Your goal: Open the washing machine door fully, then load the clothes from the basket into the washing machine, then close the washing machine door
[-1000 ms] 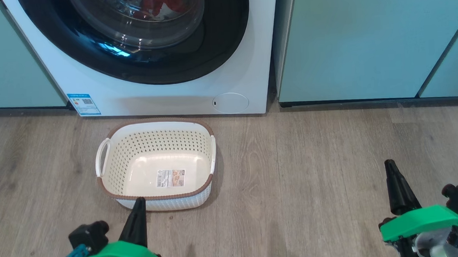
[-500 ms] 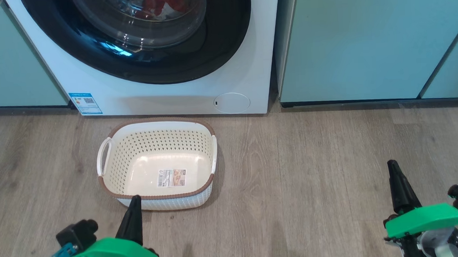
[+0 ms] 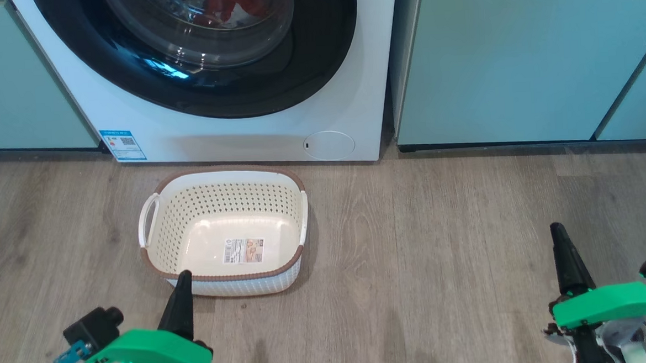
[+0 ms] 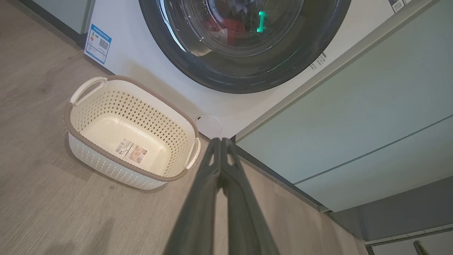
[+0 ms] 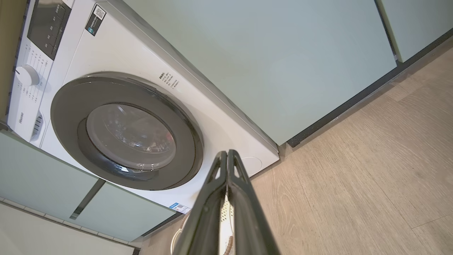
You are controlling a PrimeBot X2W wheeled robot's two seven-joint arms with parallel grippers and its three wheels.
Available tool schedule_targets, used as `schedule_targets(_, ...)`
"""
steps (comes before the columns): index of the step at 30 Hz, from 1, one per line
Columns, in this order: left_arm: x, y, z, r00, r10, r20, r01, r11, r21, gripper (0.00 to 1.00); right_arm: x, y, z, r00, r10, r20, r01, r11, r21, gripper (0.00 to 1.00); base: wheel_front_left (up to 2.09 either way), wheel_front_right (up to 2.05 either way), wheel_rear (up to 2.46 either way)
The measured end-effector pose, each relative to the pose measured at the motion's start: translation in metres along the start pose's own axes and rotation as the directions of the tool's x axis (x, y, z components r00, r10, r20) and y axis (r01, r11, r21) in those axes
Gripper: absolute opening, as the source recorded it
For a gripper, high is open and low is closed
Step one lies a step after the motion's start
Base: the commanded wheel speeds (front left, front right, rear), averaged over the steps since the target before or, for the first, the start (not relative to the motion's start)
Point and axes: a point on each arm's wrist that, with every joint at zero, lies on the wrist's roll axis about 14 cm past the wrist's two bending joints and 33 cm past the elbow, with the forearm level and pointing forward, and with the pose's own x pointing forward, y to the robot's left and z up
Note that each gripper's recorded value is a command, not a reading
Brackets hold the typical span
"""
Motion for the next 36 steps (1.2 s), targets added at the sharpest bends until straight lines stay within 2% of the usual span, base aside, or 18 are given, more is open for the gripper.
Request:
schedule_targets(18, 0.002, 0.007, 0.006, 1.000, 0.022, -0.005, -0.023, 0.980, -0.196, 0.00, 0.004, 0.001, -0.001, 1.000, -0.005, -0.021, 0.008, 0.986, 0.165, 0.00, 0.00, 0.00, 0.00)
schedule_targets(36, 0.003, 0.012, 0.013, 1.000, 0.020, -0.005, -0.021, 0.922, -0.386, 0.00, 0.010, 0.008, 0.000, 0.999, 0.012, -0.034, 0.000, 0.944, 0.331, 0.00, 0.00, 0.00, 0.00)
